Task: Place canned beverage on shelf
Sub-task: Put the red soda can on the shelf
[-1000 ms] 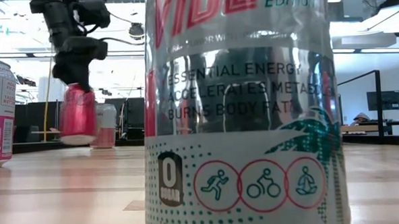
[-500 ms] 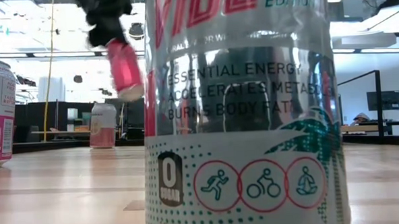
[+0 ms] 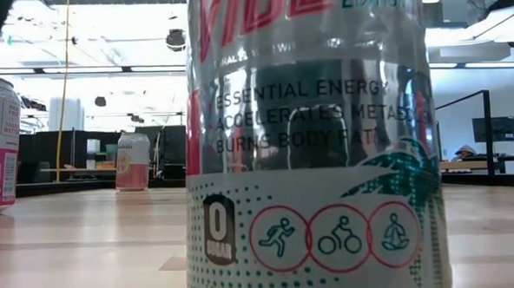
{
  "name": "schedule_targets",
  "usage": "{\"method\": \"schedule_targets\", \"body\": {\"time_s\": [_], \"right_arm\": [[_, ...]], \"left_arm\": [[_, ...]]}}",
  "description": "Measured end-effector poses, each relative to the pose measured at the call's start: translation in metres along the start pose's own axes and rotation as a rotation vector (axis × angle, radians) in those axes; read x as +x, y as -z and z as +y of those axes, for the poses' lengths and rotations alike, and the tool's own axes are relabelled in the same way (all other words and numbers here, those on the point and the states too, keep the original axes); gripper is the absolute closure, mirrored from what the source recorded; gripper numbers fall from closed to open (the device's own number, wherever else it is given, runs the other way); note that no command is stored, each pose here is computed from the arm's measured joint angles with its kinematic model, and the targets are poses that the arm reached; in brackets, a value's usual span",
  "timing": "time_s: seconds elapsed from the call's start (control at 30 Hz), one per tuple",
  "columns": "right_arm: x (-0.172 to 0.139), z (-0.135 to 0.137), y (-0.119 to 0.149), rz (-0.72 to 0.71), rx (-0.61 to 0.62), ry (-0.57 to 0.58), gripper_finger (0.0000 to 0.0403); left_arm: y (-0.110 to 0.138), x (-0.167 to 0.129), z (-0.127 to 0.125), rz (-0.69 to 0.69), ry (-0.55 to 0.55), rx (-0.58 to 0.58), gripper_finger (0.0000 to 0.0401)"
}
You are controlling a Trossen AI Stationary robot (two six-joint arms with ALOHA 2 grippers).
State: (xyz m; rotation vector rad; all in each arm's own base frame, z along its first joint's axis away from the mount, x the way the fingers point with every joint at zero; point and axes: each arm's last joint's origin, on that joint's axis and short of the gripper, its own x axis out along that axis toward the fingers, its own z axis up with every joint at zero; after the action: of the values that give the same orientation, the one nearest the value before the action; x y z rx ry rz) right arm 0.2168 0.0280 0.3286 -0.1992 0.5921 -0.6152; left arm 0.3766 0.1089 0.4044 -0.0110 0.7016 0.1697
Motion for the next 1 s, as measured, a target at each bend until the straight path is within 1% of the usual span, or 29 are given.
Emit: {"method": "schedule_targets", "body": {"time_s": [0.07, 0.17, 0.23, 0.33, 0.47, 0.57, 0.7, 1.0], "right_arm": [[-0.007, -0.009, 0.000, -0.016, 0.021, 0.002, 0.0375], [-0.016, -0.020, 0.001, -0.037, 0.046, 0.000, 0.0375], [-0.021, -0.026, 0.000, -0.050, 0.064, 0.000, 0.0379], [-0.025, -0.031, 0.002, -0.056, 0.081, 0.001, 0.0381], [-0.025, -0.036, 0.004, -0.041, 0.091, 0.017, 0.0377], [-0.022, -0.040, 0.005, -0.021, 0.094, 0.038, 0.0377], [-0.019, -0.042, 0.006, -0.007, 0.099, 0.056, 0.0380], [-0.015, -0.040, 0.008, 0.026, 0.070, 0.063, 0.0378]], "left_arm": [[-0.014, 0.011, 0.003, -0.017, -0.013, 0.026, 0.0140], [-0.024, 0.040, 0.011, 0.004, -0.046, 0.049, 0.0140], [-0.018, 0.069, 0.018, 0.025, -0.045, 0.053, 0.0140], [-0.003, 0.103, 0.031, 0.069, -0.032, 0.047, 0.0140], [0.008, 0.129, 0.050, 0.113, -0.038, 0.016, 0.0140], [0.019, 0.146, 0.059, 0.151, -0.035, 0.008, 0.0140], [0.024, 0.156, 0.064, 0.161, -0.036, 0.025, 0.0140], [0.022, 0.156, 0.065, 0.152, -0.054, 0.044, 0.0140]]}}
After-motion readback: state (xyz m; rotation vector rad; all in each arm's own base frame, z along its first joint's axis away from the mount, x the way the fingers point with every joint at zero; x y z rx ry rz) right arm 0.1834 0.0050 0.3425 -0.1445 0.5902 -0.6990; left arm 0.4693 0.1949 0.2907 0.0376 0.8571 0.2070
